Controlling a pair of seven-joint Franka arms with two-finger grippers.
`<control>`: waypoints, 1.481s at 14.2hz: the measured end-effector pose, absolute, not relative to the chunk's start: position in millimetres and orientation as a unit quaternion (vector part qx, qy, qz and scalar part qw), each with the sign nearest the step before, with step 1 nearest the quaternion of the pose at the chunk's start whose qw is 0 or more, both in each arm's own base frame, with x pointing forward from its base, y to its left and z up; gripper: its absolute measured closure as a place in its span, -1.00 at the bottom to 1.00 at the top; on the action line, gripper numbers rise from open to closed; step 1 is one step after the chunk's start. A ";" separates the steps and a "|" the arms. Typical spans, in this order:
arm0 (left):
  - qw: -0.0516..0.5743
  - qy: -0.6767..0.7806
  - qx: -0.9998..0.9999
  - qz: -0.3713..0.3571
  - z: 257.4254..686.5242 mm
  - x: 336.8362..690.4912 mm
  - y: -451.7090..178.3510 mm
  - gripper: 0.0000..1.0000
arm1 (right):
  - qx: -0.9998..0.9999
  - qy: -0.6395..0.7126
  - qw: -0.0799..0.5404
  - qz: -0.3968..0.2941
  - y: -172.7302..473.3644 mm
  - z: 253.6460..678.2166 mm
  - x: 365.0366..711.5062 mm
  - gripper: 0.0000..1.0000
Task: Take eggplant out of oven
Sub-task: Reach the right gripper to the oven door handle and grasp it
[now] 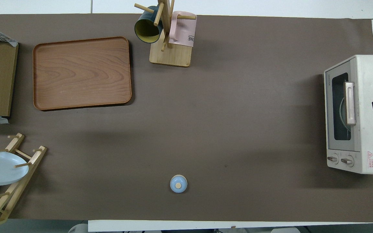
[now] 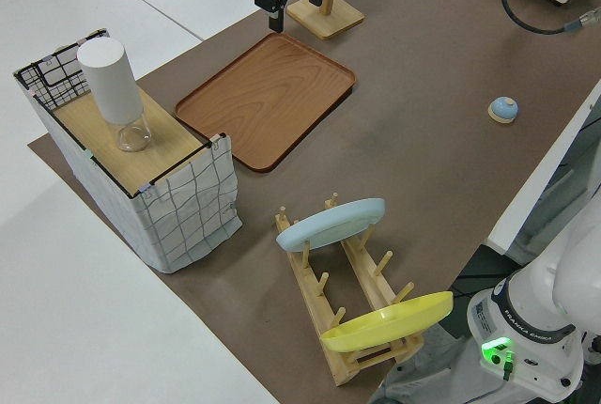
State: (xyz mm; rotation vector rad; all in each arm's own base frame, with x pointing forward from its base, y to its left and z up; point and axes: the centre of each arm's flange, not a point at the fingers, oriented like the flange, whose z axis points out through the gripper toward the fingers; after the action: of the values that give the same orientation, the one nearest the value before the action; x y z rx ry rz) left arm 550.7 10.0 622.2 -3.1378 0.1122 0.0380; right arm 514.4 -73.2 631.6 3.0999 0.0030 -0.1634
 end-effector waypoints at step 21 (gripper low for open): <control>0.002 0.035 -0.999 0.003 640.3 537.9 11.4 -1.00 | 0.995 0.035 0.069 -0.056 -63.5 529.6 549.1 0.98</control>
State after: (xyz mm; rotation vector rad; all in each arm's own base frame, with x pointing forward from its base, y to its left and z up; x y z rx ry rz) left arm 537.9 11.4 640.3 -3.1363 0.1111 0.0097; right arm 549.1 -63.5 529.6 2.9975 0.1053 -0.1679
